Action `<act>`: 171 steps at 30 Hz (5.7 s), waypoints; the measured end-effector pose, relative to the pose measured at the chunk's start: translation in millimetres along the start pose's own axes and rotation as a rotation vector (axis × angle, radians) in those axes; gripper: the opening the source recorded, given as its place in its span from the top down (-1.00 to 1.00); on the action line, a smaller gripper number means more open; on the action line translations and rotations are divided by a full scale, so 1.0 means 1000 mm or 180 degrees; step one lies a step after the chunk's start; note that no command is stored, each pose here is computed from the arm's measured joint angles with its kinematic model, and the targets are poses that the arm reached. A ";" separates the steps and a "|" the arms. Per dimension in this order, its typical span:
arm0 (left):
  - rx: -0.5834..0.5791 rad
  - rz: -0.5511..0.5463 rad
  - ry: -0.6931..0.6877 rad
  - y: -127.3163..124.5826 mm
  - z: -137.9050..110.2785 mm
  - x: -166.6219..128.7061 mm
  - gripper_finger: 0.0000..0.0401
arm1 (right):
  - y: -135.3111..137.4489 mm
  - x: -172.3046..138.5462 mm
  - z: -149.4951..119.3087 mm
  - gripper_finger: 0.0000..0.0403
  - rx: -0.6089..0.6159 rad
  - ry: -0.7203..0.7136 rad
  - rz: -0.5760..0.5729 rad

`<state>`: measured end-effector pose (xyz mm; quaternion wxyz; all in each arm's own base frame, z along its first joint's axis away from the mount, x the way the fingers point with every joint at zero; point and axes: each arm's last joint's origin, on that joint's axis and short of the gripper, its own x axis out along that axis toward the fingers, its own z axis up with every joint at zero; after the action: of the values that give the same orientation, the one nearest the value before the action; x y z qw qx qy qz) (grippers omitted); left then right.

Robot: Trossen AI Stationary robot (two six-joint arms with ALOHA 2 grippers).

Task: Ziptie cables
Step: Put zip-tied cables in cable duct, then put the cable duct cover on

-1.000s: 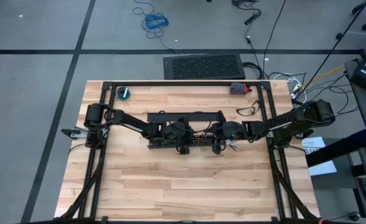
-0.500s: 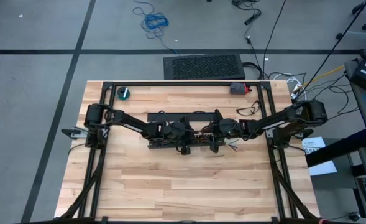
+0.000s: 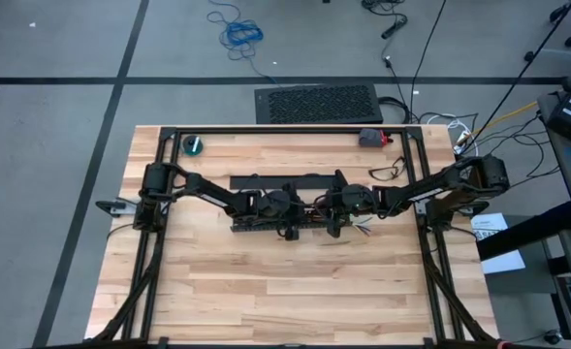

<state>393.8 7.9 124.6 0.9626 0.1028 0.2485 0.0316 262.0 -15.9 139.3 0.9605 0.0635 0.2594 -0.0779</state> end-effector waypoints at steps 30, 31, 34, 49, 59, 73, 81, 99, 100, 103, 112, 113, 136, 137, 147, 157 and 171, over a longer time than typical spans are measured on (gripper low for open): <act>0.0573 -0.0387 0.0281 -0.011 -0.010 0.000 0.99 | -0.007 0.000 0.000 1.00 0.0055 0.0054 0.0109; 0.0575 -0.0411 0.0297 -0.013 -0.013 0.002 0.99 | -0.007 0.000 0.001 1.00 0.0049 0.0013 0.0145; 0.0574 -0.0488 0.0321 -0.015 -0.019 0.006 1.00 | -0.011 0.001 0.003 1.00 0.0033 -0.0029 0.0173; 0.0599 -0.0465 0.0300 -0.024 -0.015 0.018 1.00 | -0.014 0.006 -0.010 1.00 0.0265 0.0289 0.0170; 0.0521 -0.0372 0.0316 -0.024 -0.015 0.018 1.00 | -0.016 0.006 -0.017 1.00 0.0374 0.0512 0.0072; 0.0515 -0.0354 0.0320 -0.023 -0.015 0.018 1.00 | -0.014 0.005 -0.020 1.00 0.0219 0.0614 0.0151; 0.0516 -0.0346 0.0326 -0.023 -0.015 0.018 1.00 | -0.012 0.006 -0.008 1.00 -0.0103 0.0342 0.0220; 0.0575 -0.0419 0.0272 -0.028 -0.010 0.019 1.00 | -0.013 0.007 -0.011 1.00 -0.0158 0.0539 0.0491; 0.0616 -0.0426 0.0264 -0.029 -0.009 0.019 1.00 | -0.013 0.008 -0.012 1.00 -0.0172 0.0557 0.0489; 0.0664 -0.0422 0.0245 -0.033 -0.002 0.020 1.00 | -0.015 0.012 -0.019 1.00 -0.0198 0.0667 0.0411; 0.0673 -0.0422 0.0280 -0.034 0.000 0.020 1.00 | -0.014 0.018 -0.026 1.00 -0.0196 0.0727 0.0271; 0.0657 -0.0382 0.0288 -0.034 0.000 0.020 1.00 | -0.014 0.017 -0.024 1.00 -0.0187 0.0677 0.0259; 0.0293 -0.0240 0.1305 -0.014 -0.009 -0.022 0.84 | 0.000 -0.050 0.031 0.25 -0.0469 -0.0180 -0.0759; 0.0328 -0.0256 0.1321 -0.014 -0.008 -0.025 0.84 | -0.008 -0.050 0.028 0.25 -0.0451 -0.0038 -0.0856; 0.0603 -0.0315 0.1131 -0.009 0.022 -0.054 0.83 | -0.064 -0.041 0.020 0.25 -0.0376 0.0314 -0.1068; 0.0368 -0.0134 0.1140 -0.001 0.035 -0.074 0.83 | -0.118 -0.014 0.016 0.25 -0.0216 0.0653 -0.0734; 0.0415 0.0271 0.1160 0.018 0.039 -0.085 0.83 | -0.138 0.012 0.011 0.25 -0.0327 0.0866 -0.0387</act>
<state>338.4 8.5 201.9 0.8909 0.1679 0.4155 0.0742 252.5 -154.4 131.4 0.9121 0.0085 0.3940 -0.1132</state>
